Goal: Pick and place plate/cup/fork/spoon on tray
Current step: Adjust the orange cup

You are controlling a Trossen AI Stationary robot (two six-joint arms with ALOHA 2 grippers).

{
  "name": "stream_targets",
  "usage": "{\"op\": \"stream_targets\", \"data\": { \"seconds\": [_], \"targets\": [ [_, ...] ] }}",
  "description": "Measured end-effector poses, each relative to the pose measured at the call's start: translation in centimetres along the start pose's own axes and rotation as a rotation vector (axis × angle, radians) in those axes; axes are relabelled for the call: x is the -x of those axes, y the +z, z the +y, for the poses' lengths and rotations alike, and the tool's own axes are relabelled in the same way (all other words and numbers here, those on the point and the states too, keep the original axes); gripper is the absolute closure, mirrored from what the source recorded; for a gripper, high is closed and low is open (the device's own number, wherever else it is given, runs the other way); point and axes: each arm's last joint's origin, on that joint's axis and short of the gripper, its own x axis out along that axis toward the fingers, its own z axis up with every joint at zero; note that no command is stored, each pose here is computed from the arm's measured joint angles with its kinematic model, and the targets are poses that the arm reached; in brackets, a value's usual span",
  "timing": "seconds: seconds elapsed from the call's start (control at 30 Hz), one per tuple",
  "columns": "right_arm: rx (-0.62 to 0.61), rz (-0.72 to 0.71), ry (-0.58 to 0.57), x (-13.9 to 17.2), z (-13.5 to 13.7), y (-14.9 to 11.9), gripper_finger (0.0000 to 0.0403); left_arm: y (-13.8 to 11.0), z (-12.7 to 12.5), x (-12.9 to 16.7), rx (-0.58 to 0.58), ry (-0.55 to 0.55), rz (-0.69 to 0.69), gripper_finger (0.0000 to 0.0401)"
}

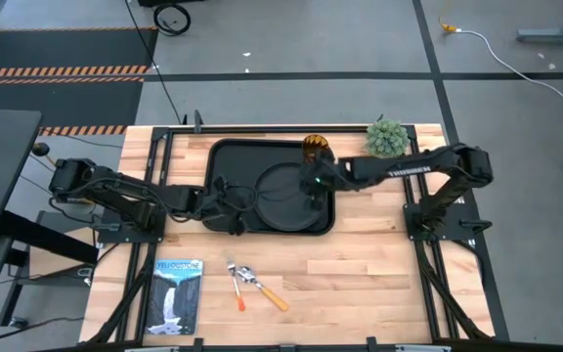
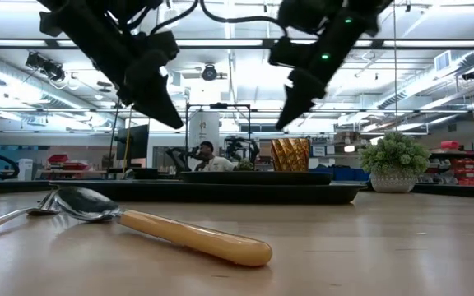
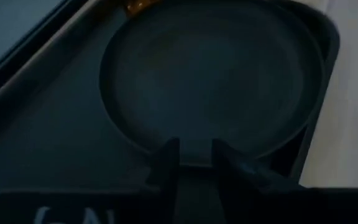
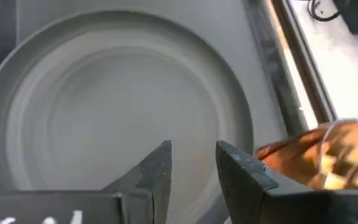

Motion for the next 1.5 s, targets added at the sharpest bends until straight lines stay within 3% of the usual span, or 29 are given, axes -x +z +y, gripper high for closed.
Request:
{"op": "stream_targets", "data": {
  "seconds": [0.47, 0.67, 0.8, 1.5],
  "targets": [
    [0.06, 0.024, -0.004, -4.9, -7.0, 4.7, 0.0273, -0.2, -0.6, 0.2, 0.029, -0.108, 0.035, 0.0299],
    [0.009, 0.028, -0.058, -5.0, -10.7, 4.4, 0.0273, -0.3, -1.1, 0.4, 0.019, -0.138, 0.041, 0.0299],
    [-0.033, 0.054, -0.026, -5.1, -12.4, 3.5, 0.0273, -0.3, -1.1, 0.4, 0.032, -0.139, 0.038, 0.0299],
    [-0.06, 0.141, -0.005, -5.3, -13.2, 2.3, 0.0273, -0.3, -1.1, 0.4, 0.041, -0.139, 0.037, 0.0299]
  ]
}}
